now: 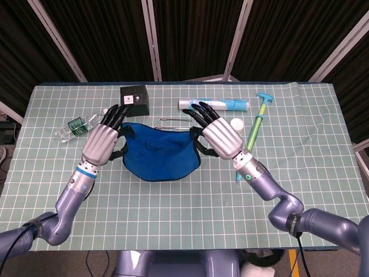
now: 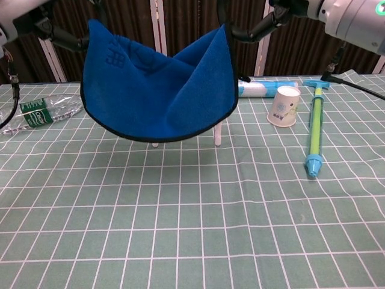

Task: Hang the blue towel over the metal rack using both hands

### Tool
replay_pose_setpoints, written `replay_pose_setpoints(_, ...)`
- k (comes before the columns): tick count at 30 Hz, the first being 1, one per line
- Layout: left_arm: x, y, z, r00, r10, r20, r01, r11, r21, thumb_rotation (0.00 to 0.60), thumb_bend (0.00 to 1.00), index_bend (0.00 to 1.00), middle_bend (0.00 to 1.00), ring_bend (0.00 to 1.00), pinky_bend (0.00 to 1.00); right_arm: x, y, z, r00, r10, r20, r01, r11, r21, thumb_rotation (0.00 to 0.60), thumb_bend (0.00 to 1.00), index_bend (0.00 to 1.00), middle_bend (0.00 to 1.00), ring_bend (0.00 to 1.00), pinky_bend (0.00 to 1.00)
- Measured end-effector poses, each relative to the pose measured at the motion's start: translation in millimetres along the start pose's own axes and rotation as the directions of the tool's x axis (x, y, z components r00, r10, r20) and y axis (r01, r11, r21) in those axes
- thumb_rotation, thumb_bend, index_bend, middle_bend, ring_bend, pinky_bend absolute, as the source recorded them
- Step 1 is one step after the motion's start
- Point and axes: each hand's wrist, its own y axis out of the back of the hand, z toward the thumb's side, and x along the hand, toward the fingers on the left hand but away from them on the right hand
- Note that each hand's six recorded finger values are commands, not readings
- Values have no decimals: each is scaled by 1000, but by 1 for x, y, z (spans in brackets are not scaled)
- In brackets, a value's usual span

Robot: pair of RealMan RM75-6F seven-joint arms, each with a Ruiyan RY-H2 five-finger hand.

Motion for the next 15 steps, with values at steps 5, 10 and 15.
replay_pose_setpoints(5,22,18,-9,998,38,-43,-38,999,2,600,566,805,0,0,0,-18,12,-12,998,-24,50,25,1000,-13,600,498,703,98,0,18)
replay_pose_setpoints(10,44,32,-15,994,79,-81,-79,997,9,600,565,805,0,0,0,-40,20,-22,994,-51,96,54,998,-25,600,498,703,100,0,18)
replay_pose_setpoints(15,52,37,-17,990,103,-93,-103,995,1,600,566,806,0,0,0,-55,25,-24,991,-65,113,69,997,-30,600,498,706,101,0,17)
